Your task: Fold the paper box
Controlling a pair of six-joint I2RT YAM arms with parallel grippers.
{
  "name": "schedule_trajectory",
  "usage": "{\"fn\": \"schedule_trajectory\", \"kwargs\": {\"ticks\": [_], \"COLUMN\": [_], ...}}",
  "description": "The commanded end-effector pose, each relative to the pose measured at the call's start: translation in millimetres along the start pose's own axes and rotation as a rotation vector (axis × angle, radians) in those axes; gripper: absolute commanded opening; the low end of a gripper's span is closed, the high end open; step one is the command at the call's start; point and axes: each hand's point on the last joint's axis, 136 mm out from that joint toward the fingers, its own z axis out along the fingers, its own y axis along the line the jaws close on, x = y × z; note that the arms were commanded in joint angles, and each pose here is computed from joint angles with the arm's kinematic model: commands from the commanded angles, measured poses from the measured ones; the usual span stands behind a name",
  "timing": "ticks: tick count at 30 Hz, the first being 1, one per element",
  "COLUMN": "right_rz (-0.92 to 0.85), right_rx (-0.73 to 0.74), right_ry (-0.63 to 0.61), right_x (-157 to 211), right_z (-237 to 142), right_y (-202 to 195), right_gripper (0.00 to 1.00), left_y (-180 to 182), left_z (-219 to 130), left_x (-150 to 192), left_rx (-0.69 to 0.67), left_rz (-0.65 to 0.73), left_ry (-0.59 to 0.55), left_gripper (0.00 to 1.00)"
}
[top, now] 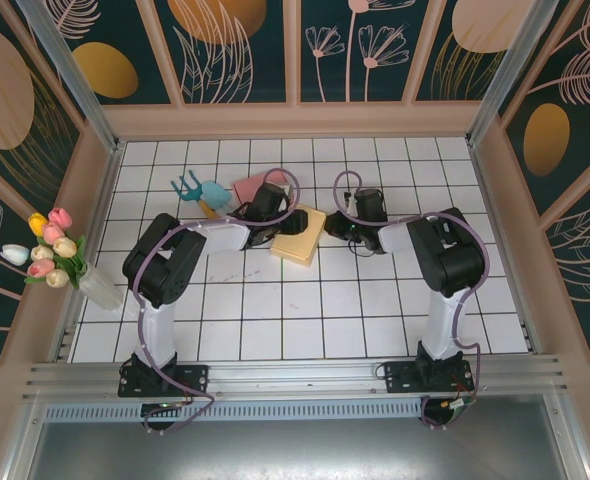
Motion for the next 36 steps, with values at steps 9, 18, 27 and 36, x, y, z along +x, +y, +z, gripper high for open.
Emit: {"fn": "schedule_trajectory", "kwargs": {"ticks": [9, 18, 27, 36], "right_rz": [0.024, 0.058, 0.048, 0.114], "right_rx": [-0.006, -0.020, -0.082, -0.264], "right_ry": [0.036, 0.015, 0.011, 0.023], "right_x": [43.9, 94.1, 129.0, 131.0], "right_z": [-48.8, -80.2, -60.5, -41.6], "right_y": [8.2, 15.7, 56.3, 99.6], "right_gripper": [0.10, 0.09, 0.09, 0.07], "left_y": [-23.1, 2.5, -10.6, -49.7], "left_z": [-50.5, -74.3, -81.3, -75.7], "left_x": [-14.3, 30.0, 57.0, 72.8], "left_rx": [0.021, -0.004, 0.119, 0.249], "left_rz": [-0.052, -0.093, -0.143, -0.199], "left_ry": [-0.069, -0.044, -0.027, 0.005], "left_gripper": [0.77, 0.75, 0.74, 0.73]}}
